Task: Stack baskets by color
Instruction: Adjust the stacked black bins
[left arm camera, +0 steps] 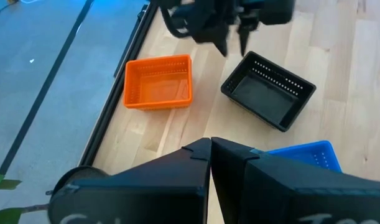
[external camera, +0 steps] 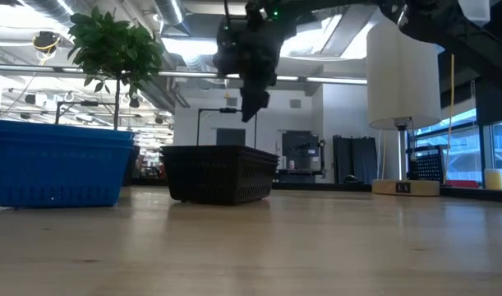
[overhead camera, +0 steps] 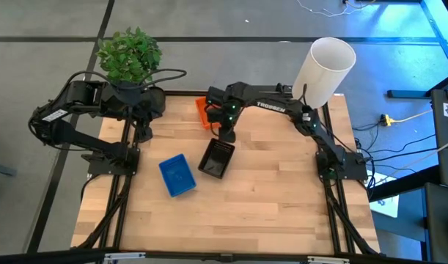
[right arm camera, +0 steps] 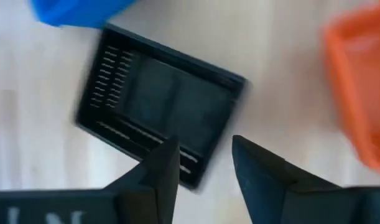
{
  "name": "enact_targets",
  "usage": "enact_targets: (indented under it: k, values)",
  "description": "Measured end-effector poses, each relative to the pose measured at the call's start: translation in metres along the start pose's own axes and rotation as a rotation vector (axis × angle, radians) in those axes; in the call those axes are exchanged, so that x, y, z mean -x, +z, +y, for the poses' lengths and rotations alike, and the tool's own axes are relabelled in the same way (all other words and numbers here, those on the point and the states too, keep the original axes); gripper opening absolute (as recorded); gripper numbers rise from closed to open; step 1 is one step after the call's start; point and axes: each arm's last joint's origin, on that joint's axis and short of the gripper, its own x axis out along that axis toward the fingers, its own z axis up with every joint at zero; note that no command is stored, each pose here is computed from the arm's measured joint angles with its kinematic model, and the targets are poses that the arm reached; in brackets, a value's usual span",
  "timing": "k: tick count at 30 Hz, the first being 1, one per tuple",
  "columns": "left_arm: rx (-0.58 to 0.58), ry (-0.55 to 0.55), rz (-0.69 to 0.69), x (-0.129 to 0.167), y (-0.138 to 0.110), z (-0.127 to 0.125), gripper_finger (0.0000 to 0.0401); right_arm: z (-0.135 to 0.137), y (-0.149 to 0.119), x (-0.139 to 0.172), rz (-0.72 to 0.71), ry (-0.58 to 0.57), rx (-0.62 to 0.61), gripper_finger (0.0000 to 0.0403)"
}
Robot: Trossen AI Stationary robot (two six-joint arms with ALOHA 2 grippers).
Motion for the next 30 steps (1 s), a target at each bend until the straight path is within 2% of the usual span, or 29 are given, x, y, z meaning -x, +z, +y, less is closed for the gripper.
enact_targets:
  k: [3, 6, 13, 21, 30]
  values:
    - [-0.001, 0.0, 0.002, 0.0, 0.0, 0.0, 0.0004, 0.01, 0.004, -0.013, -0.022, 0.06, 0.071, 0.0133]
    - [-0.003, 0.0, 0.01, 0.0, -0.001, 0.0, 0.0004, 0.016, 0.004, -0.031, -0.02, 0.073, 0.115, 0.0104]
    - [-0.003, 0.001, 0.011, 0.0, -0.001, 0.0, 0.0004, 0.008, -0.001, -0.073, -0.054, 0.054, 0.225, 0.0008]
    - [-0.004, 0.001, 0.014, 0.0, -0.001, 0.0, 0.0004, -0.005, -0.02, -0.103, 0.017, 0.004, 0.197, 0.0003]
    - [-0.004, 0.001, 0.014, 0.0, -0.001, 0.0, 0.0004, -0.021, -0.039, -0.103, 0.193, -0.14, 0.16, 0.0001]
